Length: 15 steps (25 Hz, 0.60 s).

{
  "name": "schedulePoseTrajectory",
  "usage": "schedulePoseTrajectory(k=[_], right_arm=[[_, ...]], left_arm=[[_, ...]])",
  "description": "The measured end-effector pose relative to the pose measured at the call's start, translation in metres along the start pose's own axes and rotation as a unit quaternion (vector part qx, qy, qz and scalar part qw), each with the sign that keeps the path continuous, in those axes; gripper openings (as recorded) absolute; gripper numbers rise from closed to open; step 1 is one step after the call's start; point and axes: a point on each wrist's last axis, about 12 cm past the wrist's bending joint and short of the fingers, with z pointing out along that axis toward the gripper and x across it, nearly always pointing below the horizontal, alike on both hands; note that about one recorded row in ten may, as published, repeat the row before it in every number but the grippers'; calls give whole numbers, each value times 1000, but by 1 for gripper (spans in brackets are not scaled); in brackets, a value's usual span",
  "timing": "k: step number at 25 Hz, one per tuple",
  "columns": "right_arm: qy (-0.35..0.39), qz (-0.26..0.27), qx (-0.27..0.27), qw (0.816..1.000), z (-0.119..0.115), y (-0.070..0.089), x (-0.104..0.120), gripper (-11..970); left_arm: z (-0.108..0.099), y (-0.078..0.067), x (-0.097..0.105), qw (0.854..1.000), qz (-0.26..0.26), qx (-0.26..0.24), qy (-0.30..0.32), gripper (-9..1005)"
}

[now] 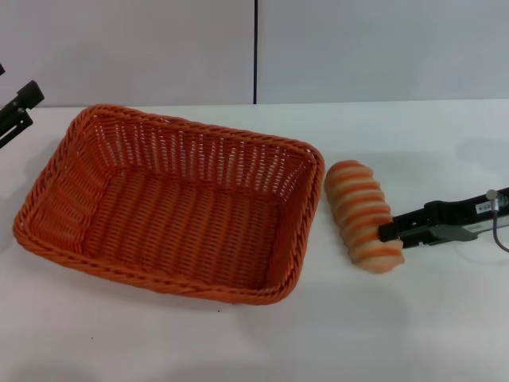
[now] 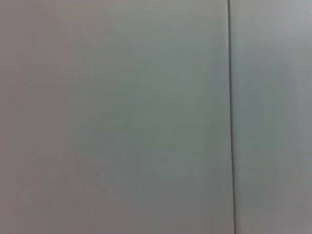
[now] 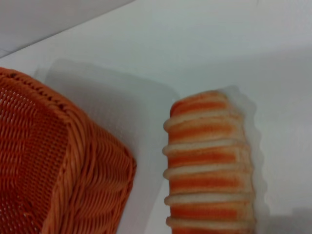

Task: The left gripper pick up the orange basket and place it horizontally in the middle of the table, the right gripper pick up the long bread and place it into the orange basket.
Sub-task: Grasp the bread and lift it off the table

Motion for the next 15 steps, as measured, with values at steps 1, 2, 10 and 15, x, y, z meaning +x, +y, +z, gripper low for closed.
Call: schedulePoseTrajectory(k=[1,2,10,15], right_arm=[[-1,-1,1,1000,1,0,0,544],[-2,-2,1,1000,3,0,-1,543],[-17,-20,-3,1000,13,7,-6,540],[-34,-26,-14,999,18,8,-7,540]], left_arm=[[0,0,0,1000,0,0,0,676],[0,0,0,1000,0,0,0,676],[-4,1,0,1000,-1,-7,-5,676],[-7,0,0,1000,-4,-9,-9,676]])
